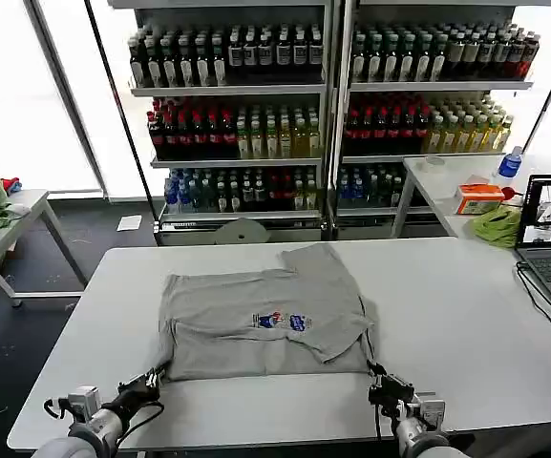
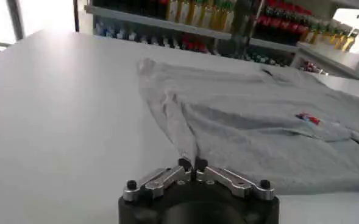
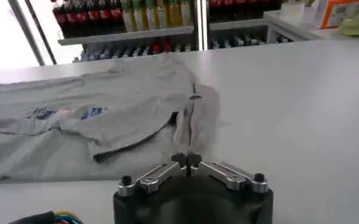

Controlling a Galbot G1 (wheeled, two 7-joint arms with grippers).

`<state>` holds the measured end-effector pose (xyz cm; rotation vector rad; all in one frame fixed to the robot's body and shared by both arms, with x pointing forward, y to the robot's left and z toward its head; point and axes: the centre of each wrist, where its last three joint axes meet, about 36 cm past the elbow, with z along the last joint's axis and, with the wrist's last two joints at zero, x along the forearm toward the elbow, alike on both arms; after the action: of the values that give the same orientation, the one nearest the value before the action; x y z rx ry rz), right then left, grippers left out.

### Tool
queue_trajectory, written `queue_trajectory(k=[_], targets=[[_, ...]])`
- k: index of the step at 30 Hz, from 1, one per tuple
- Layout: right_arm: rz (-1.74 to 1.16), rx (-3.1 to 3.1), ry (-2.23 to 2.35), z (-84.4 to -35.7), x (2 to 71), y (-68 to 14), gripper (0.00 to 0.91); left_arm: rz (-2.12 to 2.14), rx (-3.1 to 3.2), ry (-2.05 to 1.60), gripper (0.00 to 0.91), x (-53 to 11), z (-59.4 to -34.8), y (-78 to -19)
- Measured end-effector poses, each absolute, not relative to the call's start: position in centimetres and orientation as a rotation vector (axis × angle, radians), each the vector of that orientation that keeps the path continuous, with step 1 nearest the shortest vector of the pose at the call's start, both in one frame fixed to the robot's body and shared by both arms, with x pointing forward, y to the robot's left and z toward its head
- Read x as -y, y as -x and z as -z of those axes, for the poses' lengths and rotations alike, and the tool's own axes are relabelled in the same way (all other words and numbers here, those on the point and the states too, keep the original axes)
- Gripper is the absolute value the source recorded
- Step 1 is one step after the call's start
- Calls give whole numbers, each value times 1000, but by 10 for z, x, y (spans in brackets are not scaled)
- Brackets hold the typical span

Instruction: Fold and organize the clothes.

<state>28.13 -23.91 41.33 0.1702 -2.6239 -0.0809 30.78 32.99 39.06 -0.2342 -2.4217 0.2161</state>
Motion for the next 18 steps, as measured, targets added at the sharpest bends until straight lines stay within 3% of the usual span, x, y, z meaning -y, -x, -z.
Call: queue_trajectory(k=[9, 10, 11, 12, 18], targets=[[67, 2593, -195, -420, 244, -241, 0, -213, 2397, 186, 20, -328, -405, -261], [65, 2587, -195, -420, 244, -238, 504, -215, 2395, 180, 423, -328, -407, -257], [64, 2584, -194, -420, 244, -236, 907, -215, 2393, 173, 423, -328, -408, -253], [64, 2582, -194, -420, 244, -234, 907, -216, 2391, 167, 907, -328, -409, -250], [77, 2591, -199, -429, 247, -227, 907, -211, 2388, 146, 907, -325, -417, -237]])
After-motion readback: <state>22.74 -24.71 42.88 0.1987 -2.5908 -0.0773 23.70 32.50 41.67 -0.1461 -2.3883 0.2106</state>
